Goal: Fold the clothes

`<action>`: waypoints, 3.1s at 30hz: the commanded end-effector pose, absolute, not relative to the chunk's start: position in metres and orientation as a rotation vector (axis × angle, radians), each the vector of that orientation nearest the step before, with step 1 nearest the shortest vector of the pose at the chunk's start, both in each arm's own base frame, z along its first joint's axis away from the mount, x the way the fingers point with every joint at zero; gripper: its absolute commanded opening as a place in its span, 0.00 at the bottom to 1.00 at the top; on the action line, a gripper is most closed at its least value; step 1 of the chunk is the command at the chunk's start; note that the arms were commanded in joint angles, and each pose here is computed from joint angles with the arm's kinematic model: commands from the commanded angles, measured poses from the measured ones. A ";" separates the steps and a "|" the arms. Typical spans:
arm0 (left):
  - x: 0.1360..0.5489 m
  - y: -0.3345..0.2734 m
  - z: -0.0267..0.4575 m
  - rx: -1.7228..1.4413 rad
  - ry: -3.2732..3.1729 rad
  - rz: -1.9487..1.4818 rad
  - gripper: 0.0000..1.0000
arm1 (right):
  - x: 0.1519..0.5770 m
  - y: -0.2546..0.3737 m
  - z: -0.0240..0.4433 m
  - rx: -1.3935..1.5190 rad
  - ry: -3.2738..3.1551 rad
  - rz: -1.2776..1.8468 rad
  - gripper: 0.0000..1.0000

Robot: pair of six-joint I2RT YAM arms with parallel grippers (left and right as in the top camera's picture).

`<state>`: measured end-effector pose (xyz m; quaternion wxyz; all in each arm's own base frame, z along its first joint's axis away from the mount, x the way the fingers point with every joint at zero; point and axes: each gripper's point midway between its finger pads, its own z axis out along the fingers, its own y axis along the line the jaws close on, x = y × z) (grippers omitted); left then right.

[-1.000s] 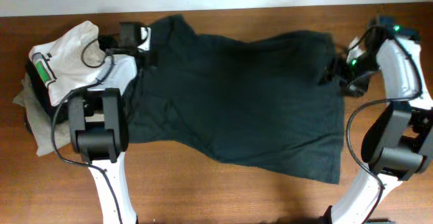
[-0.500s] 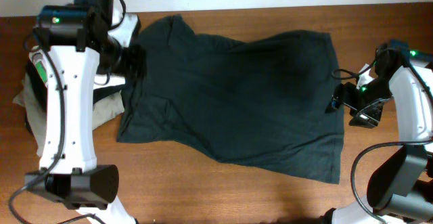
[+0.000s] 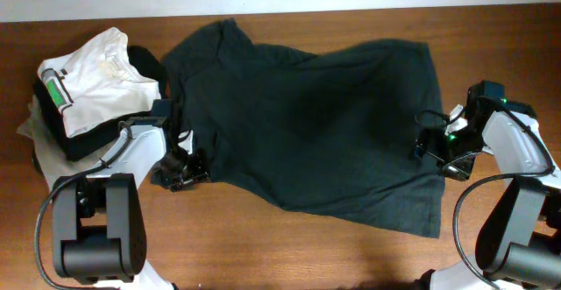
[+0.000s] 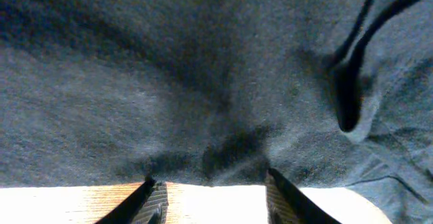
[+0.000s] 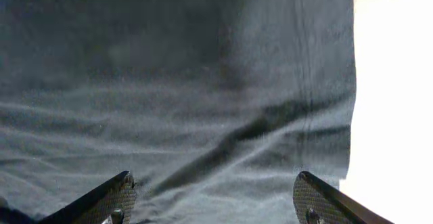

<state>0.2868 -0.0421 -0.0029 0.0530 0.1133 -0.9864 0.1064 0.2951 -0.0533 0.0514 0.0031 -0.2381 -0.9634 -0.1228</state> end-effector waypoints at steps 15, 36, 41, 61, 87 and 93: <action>0.210 0.024 -0.006 0.389 -2.718 -0.242 0.02 | 0.340 -0.070 0.032 -0.854 -3.142 -0.381 0.71; 0.362 -0.063 0.062 -0.409 -3.221 0.352 0.00 | 0.386 -0.048 0.045 -0.746 -3.148 -0.503 0.17; 0.439 -0.116 0.021 -0.751 -3.406 0.451 0.00 | 0.373 0.029 0.053 -0.370 -3.081 -0.780 0.07; 0.453 -0.160 0.008 -1.055 -3.243 0.581 0.01 | 0.271 0.076 0.066 0.072 -2.917 -0.605 0.36; 0.460 -0.101 0.122 -0.463 -3.227 0.289 0.28 | 0.359 -0.015 0.084 -0.607 -3.346 -0.407 0.39; 0.366 -0.081 0.021 -0.220 -2.862 0.231 0.17 | 0.401 0.006 -0.004 -0.635 -3.237 -0.677 0.24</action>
